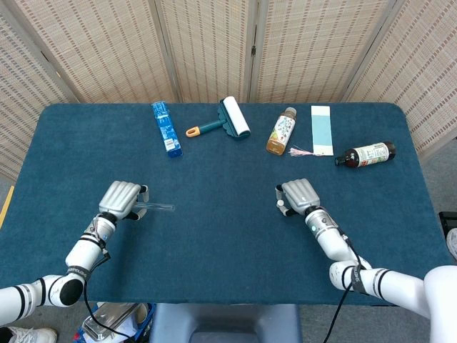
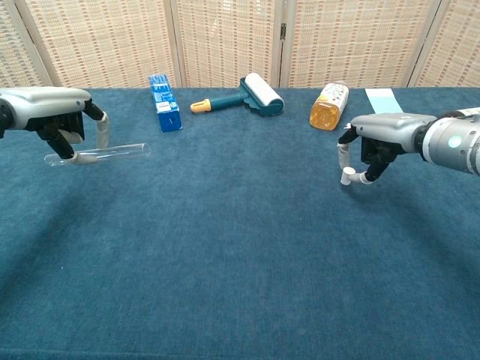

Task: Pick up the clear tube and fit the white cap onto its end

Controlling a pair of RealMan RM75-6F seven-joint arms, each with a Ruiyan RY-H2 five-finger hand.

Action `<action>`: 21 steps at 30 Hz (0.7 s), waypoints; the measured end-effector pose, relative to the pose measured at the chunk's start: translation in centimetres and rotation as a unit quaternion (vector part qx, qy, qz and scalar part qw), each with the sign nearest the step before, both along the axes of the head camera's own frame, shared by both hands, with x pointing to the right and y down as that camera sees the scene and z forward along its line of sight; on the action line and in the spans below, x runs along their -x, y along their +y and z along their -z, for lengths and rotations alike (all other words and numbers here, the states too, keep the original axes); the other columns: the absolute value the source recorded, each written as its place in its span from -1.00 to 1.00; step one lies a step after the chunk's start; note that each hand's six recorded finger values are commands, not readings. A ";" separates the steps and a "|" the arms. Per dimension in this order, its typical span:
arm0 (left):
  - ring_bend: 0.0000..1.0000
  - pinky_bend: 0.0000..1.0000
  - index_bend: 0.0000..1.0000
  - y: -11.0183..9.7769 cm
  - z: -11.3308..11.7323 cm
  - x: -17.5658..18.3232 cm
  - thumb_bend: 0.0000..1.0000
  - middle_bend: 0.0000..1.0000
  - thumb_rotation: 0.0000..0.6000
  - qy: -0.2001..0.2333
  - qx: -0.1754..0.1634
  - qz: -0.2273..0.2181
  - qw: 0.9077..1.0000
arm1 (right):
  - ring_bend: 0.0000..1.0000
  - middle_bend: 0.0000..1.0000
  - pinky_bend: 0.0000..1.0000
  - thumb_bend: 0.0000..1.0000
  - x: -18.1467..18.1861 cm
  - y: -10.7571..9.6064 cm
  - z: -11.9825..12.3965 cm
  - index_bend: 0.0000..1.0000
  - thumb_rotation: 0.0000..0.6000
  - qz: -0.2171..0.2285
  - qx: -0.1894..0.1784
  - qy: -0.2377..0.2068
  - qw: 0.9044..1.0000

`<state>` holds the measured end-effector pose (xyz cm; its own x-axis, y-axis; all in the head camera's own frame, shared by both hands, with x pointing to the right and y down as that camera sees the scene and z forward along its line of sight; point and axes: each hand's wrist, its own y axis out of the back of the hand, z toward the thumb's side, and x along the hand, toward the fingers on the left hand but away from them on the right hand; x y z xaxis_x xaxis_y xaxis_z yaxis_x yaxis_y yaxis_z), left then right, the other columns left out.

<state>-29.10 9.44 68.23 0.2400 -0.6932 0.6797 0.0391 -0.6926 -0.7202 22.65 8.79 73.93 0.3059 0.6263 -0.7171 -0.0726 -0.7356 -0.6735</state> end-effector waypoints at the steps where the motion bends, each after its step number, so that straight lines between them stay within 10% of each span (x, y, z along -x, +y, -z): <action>1: 1.00 1.00 0.23 -0.2 0.0 -0.1 -0.22 1.00 1.00 0.005 0.000 0.004 1.000 | 1.00 1.00 1.00 0.34 0.1 -0.2 0.4 0.46 1.00 -0.002 -0.001 -0.007 1.000; 21: 1.00 1.00 0.24 -4.0 1.5 -5.9 -0.22 1.00 1.00 0.182 0.067 0.091 0.977 | 1.00 1.00 1.00 0.45 7.2 -5.1 15.5 0.54 1.00 -0.027 -0.063 -0.259 0.963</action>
